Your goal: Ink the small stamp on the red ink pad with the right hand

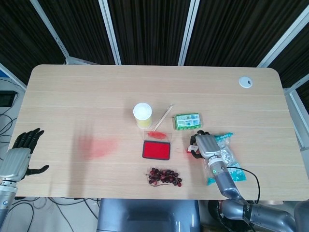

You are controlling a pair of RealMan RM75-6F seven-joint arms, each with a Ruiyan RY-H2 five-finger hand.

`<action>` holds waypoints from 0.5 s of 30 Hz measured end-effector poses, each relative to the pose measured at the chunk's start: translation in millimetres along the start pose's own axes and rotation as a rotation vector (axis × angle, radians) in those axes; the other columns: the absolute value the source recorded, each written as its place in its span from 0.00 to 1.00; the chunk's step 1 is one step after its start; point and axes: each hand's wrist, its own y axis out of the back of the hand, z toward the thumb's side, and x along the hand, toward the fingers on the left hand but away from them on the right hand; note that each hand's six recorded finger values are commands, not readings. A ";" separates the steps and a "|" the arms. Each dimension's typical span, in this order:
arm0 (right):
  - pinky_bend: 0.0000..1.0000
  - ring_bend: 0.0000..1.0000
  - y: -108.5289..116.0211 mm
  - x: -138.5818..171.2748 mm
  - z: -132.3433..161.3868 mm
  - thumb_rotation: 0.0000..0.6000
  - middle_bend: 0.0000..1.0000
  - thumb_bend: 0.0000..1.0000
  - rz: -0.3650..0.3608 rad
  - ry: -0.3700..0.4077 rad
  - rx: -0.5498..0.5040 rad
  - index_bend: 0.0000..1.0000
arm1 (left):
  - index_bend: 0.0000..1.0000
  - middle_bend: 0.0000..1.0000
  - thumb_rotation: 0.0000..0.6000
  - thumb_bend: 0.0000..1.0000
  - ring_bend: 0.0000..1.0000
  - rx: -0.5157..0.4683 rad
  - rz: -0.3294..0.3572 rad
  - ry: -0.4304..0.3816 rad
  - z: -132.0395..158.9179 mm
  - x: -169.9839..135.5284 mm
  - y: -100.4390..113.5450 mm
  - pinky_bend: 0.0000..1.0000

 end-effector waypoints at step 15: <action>0.40 0.42 1.4 3.1 2.5 1.00 0.58 0.63 -0.015 0.023 0.001 0.71 | 0.00 0.00 1.00 0.05 0.00 0.000 0.000 -0.001 0.3 0.1 0.0 0.00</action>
